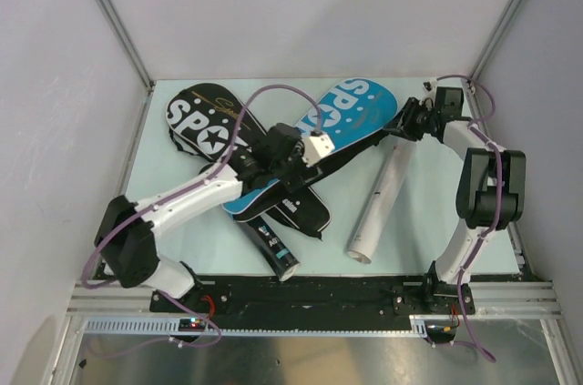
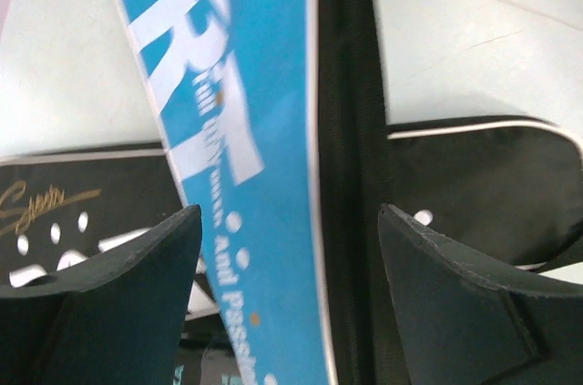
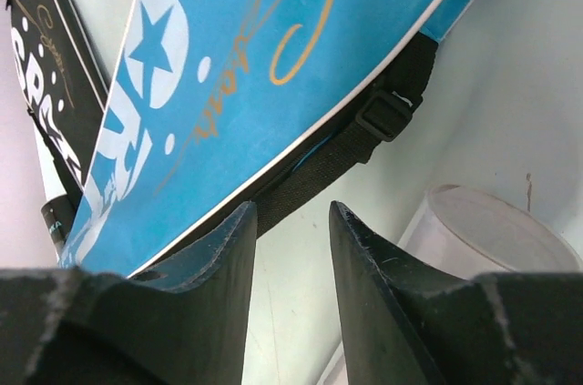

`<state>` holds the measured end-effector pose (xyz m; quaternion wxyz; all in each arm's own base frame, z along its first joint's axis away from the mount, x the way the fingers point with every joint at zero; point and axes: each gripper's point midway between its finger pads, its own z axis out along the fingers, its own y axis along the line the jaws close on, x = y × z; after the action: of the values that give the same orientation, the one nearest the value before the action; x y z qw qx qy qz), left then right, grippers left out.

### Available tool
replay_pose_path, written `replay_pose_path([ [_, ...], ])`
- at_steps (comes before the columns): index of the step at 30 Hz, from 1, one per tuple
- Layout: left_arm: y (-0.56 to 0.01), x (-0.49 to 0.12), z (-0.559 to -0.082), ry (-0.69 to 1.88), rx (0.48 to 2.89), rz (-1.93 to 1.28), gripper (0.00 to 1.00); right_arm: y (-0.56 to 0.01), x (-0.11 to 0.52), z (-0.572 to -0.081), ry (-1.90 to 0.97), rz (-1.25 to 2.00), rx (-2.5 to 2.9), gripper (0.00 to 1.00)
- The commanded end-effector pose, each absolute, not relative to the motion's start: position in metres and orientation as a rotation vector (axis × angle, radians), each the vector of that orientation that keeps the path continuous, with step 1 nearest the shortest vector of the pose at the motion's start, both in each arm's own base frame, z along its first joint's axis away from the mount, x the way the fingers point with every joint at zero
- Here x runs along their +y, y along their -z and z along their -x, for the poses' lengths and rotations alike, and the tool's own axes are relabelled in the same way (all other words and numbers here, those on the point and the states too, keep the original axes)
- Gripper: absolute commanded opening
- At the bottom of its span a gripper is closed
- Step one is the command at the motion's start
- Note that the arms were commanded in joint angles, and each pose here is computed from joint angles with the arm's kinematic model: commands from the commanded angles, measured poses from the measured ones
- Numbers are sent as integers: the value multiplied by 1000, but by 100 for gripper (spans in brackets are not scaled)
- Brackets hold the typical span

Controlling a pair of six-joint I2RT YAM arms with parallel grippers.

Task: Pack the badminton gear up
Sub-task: Adjust the racket bag at the center of the board, then pick up the racket bag from the center of the board.

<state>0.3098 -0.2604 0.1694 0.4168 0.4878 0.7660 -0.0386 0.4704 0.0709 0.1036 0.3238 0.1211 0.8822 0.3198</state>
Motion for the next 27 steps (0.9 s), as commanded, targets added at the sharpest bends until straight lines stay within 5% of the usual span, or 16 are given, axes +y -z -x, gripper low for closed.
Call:
replay_pose_path([
  [1,-163,-305,-304,96,1817,-1405,80,-144,66,-472,-817,-304,2234,42],
  [5,-152,-330,-313,68,1803,-1455,79,-158,64,-470,-830,-304,2189,43],
  [9,-128,-337,-325,-2,1829,-1492,92,-171,59,-467,-859,-310,2139,44],
  [16,-91,-333,-330,-108,1845,-1574,99,-188,54,-462,-896,-300,2086,47],
  [27,-61,-325,-351,-355,1813,-1545,91,-202,51,-462,-933,-304,2038,48],
])
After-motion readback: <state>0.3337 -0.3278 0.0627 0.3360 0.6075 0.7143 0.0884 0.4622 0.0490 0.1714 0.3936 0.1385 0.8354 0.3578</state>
